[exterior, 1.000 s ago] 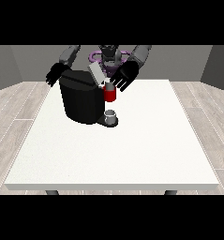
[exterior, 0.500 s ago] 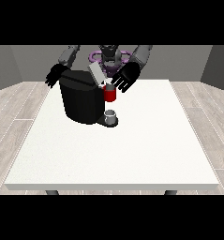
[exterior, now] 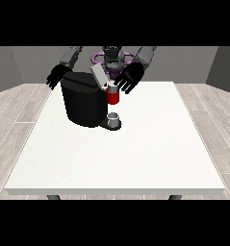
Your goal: Insert the coffee pod into the coffee machine and close the lid
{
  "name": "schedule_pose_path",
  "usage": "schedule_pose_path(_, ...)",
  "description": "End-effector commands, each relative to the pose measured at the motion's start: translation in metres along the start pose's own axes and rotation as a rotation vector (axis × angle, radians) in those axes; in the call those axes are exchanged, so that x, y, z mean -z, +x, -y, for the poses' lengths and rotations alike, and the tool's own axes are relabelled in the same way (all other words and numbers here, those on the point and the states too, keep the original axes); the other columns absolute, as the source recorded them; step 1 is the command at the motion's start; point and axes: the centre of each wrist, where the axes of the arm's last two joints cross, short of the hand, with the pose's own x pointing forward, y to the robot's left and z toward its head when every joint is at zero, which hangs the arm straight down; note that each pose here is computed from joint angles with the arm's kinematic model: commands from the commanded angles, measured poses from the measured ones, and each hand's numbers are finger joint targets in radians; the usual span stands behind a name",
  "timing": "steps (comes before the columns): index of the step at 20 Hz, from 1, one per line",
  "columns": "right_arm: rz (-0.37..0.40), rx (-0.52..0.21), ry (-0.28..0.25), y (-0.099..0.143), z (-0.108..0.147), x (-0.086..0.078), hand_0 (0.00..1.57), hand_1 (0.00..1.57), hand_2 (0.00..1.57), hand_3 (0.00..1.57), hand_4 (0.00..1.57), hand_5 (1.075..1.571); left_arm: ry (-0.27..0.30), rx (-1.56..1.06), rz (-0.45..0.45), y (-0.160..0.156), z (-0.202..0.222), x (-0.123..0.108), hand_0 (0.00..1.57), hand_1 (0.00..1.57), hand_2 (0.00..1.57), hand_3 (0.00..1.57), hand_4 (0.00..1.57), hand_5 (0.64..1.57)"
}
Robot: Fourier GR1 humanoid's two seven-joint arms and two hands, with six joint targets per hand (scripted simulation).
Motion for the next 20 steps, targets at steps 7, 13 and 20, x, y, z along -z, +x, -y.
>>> schedule_pose_path(7, 0.016, -0.009, -0.006, -0.001, 0.002, -0.005, 0.0, 0.0, 0.0, 0.0, 0.41, 1.571, -0.048, 0.085, 0.028, -0.018, -0.008, -0.008, 0.57, 0.57, 0.81, 0.64, 0.24, 1.571)
schedule_pose_path(13, -0.015, -0.021, -0.022, -0.002, -0.006, -0.001, 0.0, 0.0, 0.0, 0.0, 0.35, 1.571, -0.099, 0.113, 0.028, -0.006, 0.0, -0.002, 0.0, 0.0, 0.0, 0.0, 0.0, 1.571)
schedule_pose_path(20, -0.068, -0.031, -0.057, -0.029, -0.008, -0.018, 0.0, 0.0, 0.0, 0.0, 0.42, 1.571, -0.13, 0.112, 0.043, 0.004, 0.012, 0.0, 0.0, 0.0, 0.0, 0.0, 0.0, 1.571)
